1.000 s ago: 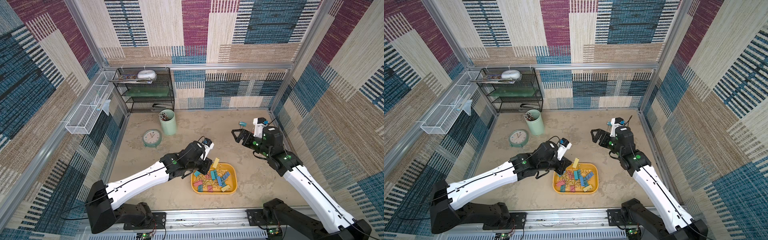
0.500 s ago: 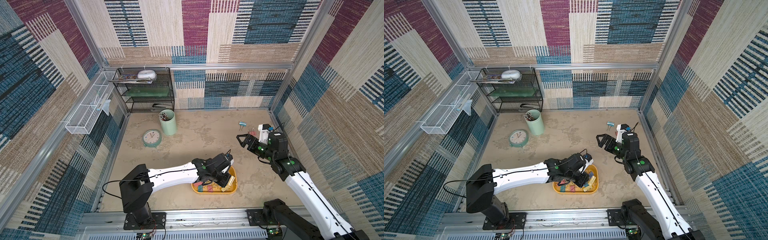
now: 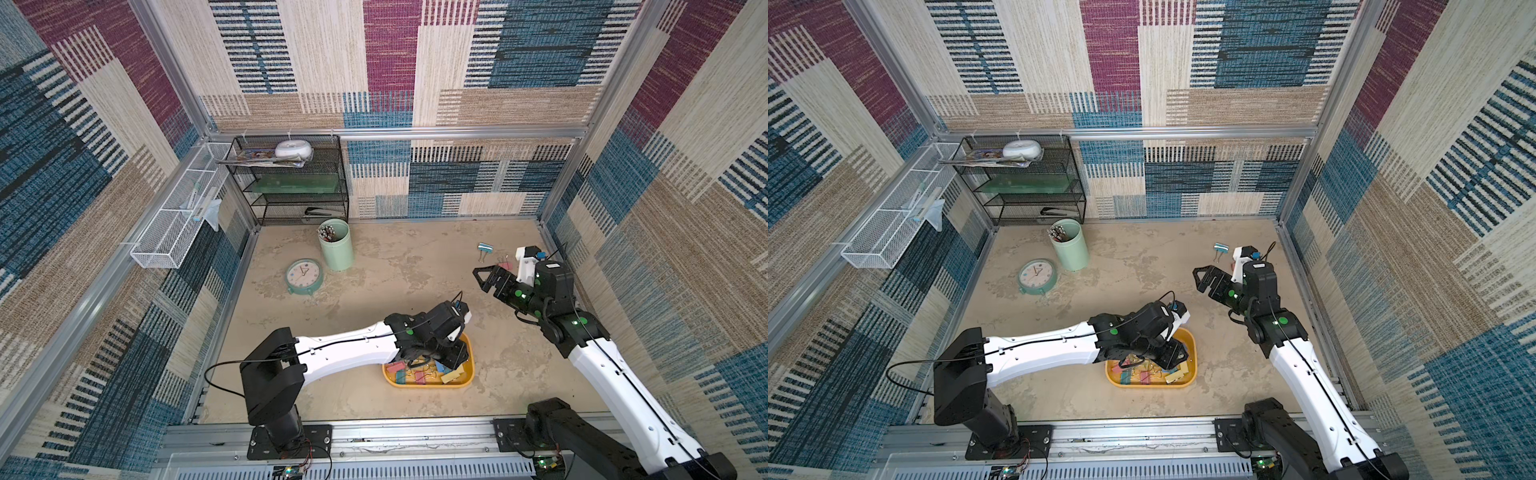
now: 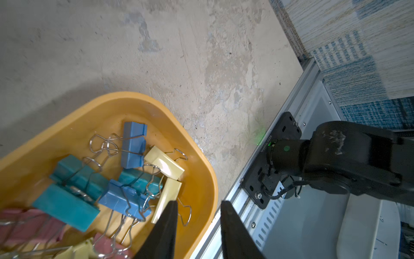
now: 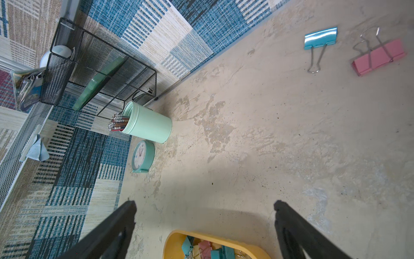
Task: Put the binder clips in the storage box
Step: Place the binder clip in the storage box, then pick up the binder clip at the center of the board.
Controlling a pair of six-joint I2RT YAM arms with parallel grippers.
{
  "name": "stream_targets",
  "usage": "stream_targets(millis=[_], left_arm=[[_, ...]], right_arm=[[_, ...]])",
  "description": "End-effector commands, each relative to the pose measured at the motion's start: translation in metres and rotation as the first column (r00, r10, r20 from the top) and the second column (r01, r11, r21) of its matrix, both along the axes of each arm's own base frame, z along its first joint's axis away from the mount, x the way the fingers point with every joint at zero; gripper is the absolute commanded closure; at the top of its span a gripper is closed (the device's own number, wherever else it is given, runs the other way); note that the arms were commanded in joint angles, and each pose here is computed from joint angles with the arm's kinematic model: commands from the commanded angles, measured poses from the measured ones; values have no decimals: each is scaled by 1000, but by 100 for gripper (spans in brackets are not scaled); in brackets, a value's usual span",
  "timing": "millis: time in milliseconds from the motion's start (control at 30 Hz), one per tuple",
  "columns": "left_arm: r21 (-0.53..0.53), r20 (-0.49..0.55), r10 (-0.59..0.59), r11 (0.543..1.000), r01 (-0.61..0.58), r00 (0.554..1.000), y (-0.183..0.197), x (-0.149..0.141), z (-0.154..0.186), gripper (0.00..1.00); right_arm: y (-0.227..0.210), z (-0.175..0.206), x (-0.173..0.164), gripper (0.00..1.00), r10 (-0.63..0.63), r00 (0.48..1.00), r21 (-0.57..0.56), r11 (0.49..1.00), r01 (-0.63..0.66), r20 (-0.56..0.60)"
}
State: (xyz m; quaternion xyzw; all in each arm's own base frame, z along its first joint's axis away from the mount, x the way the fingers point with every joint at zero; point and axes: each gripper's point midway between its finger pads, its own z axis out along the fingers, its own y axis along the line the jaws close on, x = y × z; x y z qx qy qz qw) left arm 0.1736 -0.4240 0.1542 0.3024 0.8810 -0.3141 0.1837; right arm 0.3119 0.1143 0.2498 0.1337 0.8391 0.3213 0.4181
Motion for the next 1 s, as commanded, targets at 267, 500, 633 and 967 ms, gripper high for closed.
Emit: stream_targets(millis=[267,500,633,967], left_arm=[[-152,436,190,979,-136,880,148,89,192,28],[-191,479,284,957,-217,830,192,118,179,1],[-236,400,252,958,-166,881,180,113,162,1],[-246,344,226,958,-145,911,174,112,149,0]], right_arm=[[-34,-19,85,5,-149,987,-234,964,129,-68],[-62,-79,169,7,-254,947,-485,864,131,-197],[-75,-115,221,4,-370,890,-551,816,174,-267],[-99,-203,284,5,-539,768,-654,726,214,-347]])
